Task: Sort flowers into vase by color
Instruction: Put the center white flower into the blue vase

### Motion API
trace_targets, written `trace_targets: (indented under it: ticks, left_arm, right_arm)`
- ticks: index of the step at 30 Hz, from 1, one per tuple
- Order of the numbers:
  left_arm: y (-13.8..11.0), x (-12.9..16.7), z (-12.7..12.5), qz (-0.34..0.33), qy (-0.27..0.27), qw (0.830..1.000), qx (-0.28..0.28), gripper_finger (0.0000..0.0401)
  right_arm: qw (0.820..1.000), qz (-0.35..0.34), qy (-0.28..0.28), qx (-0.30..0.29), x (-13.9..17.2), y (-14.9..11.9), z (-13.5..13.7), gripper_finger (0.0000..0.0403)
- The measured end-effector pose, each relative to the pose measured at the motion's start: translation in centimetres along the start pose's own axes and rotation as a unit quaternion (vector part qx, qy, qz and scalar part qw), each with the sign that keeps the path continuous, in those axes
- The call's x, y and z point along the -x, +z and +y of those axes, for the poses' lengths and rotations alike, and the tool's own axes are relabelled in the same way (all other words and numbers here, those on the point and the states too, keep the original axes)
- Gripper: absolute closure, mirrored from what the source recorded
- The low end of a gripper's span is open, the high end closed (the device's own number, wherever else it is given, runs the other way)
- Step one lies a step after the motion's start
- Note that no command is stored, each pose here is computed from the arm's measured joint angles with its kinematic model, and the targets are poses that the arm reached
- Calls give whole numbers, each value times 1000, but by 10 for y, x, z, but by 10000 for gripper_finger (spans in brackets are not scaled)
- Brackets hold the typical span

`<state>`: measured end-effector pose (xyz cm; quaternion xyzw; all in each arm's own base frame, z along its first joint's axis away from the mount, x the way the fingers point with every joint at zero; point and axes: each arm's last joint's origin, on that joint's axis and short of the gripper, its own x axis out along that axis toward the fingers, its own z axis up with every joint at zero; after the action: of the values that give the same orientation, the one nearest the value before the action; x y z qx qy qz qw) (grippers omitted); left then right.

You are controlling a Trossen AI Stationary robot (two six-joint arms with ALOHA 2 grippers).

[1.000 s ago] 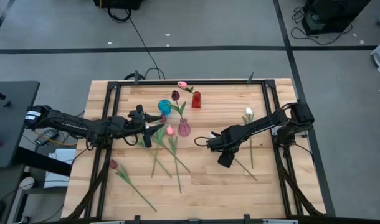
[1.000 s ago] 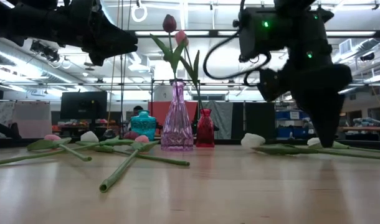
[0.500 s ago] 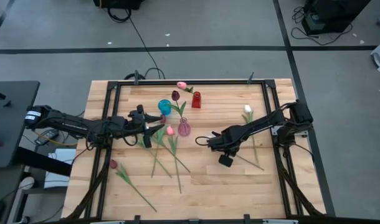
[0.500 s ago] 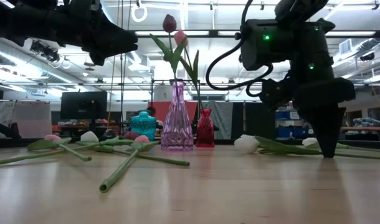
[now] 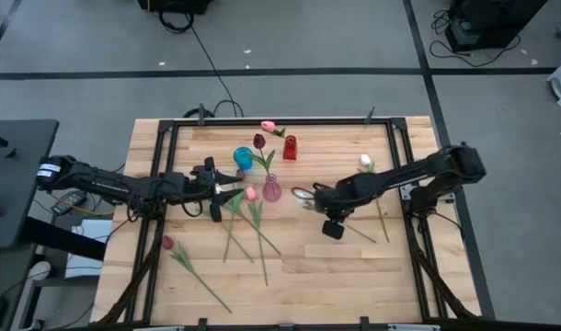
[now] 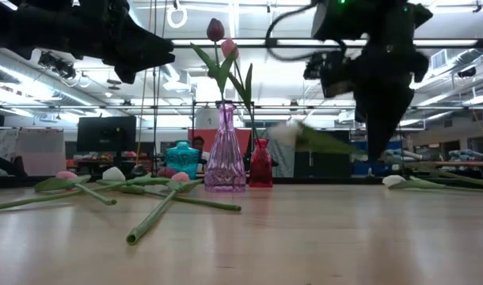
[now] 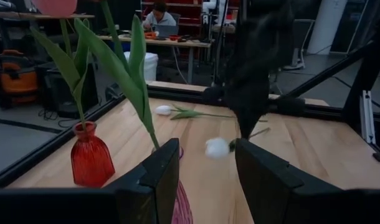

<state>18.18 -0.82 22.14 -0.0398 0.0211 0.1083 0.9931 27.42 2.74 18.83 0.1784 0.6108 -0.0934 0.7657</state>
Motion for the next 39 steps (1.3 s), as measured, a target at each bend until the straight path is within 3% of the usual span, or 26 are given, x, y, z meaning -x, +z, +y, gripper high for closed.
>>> trace_targets:
  ticks: [4,7,13,18,23,29,39]
  left_arm:
    - [-3,0,-1,17,-15,1000,3,238]
    - [-6,0,-4,33,-70,997,-6,238]
    - [-9,4,-21,44,-247,967,-36,238]
    - [-8,1,-43,-11,-295,953,-67,238]
    - [-14,-11,-55,-46,-270,960,-53,238]
    - [-16,-33,-61,-18,-169,985,16,238]
    - [10,-76,-86,70,-136,988,4,238]
  right_arm:
    - [995,-51,73,50,13,-10,0,398]
    - [983,-107,128,79,19,-16,1,397]
    - [945,-221,204,129,27,-20,1,396]
    - [904,-317,216,192,32,-12,3,396]
    - [851,-386,240,262,42,-3,7,396]
    - [795,-463,233,314,54,5,8,396]
    - [749,-537,199,334,67,13,6,396]
